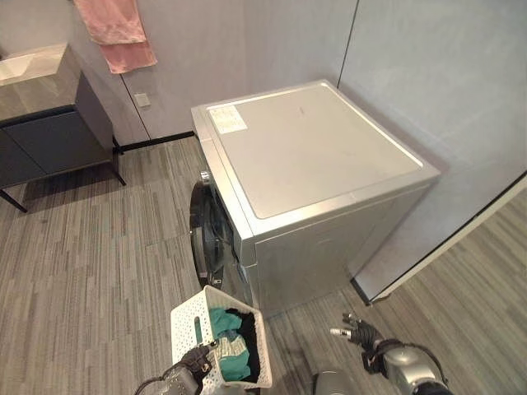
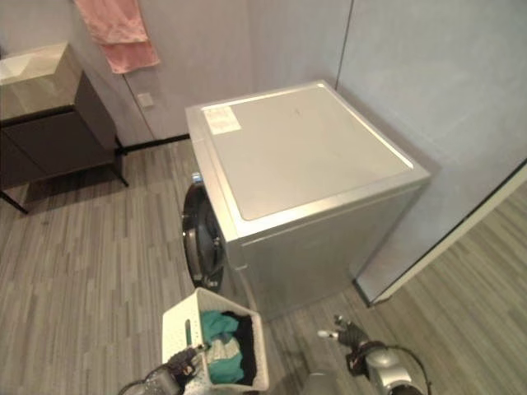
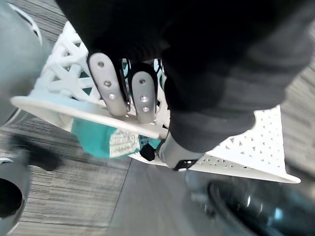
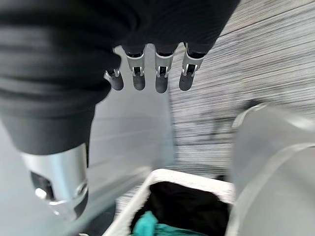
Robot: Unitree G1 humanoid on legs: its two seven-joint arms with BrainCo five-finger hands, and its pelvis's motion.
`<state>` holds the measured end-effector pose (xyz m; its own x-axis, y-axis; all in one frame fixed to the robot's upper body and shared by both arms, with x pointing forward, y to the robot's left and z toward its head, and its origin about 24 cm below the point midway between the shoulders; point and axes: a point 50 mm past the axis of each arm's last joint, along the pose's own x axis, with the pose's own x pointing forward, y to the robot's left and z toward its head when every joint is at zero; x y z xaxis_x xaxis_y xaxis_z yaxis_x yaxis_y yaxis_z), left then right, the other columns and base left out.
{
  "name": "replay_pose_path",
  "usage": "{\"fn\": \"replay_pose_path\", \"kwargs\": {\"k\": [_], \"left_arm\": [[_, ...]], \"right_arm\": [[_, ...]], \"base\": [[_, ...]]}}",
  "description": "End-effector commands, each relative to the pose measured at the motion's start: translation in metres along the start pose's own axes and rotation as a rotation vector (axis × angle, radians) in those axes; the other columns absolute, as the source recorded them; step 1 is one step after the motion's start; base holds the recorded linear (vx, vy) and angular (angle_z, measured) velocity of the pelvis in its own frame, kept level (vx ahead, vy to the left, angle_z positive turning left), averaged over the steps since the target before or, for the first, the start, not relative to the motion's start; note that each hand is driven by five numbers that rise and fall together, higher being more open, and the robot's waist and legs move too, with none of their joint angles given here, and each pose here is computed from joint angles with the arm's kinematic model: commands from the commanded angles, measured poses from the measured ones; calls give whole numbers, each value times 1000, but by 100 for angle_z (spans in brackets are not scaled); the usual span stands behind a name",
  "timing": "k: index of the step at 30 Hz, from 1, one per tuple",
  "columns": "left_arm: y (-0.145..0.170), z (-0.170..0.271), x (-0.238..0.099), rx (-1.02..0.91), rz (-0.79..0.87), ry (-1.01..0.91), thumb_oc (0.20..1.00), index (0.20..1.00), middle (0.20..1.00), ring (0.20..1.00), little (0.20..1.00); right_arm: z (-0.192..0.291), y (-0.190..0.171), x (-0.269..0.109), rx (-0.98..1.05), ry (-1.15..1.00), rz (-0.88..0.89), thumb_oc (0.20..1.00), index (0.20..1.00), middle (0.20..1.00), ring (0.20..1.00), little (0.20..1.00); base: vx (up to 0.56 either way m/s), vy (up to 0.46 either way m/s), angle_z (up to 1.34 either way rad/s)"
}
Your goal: Grab the laundry basket,head to the washer,open it,put in the laundry and shut it.
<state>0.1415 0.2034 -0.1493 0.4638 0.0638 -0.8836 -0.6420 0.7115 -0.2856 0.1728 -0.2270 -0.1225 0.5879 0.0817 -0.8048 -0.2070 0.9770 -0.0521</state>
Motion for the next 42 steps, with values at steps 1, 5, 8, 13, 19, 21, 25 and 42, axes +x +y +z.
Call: {"fn": "replay_pose_path", "kwargs": {"k": [1, 5, 8, 13, 19, 21, 25, 42], "left_arm": [[14, 101, -16, -51, -42, -400, 200, 200, 200, 200, 200], [32, 91, -17, -151, 0, -390, 200, 200, 200, 200, 200], [44, 87, -19, -219, 25, -398, 200, 200, 200, 200, 200], [60, 95, -26, -395, 39, -489, 200, 200, 200, 200, 200], [62, 119, -42, -514, -11, -678, 200, 200, 200, 200, 200], [58, 131, -49, -529, -41, -752, 200, 200, 200, 200, 200], [45, 153, -61, -527, -111, -860, 200, 200, 200, 200, 200], [-102, 270, -212, -236, -775, -1511, 200, 200, 200, 200, 200]], "right_arm": [[1, -9, 0, -7, 11, -11, 1000, 1000, 1000, 1000, 1000], [-14, -13, -2, 6, 76, -24, 1000, 1000, 1000, 1000, 1000], [-26, -19, -6, 18, 119, -52, 1000, 1000, 1000, 1000, 1000], [-41, -28, -11, 28, 177, -101, 1000, 1000, 1000, 1000, 1000], [-44, -27, -12, -67, 189, -101, 1000, 1000, 1000, 1000, 1000], [-43, -25, -11, -90, 183, -99, 1000, 1000, 1000, 1000, 1000], [-41, -21, -10, -109, 167, -86, 1000, 1000, 1000, 1000, 1000], [-34, -19, -6, -172, 176, -67, 1000, 1000, 1000, 1000, 1000]], "base": [[98, -110, 47], [99, -108, 45], [31, -105, 24], [0, -74, 23], [2, -22, 23], [13, 0, 15], [8, 14, 13], [17, 25, -6]]}}
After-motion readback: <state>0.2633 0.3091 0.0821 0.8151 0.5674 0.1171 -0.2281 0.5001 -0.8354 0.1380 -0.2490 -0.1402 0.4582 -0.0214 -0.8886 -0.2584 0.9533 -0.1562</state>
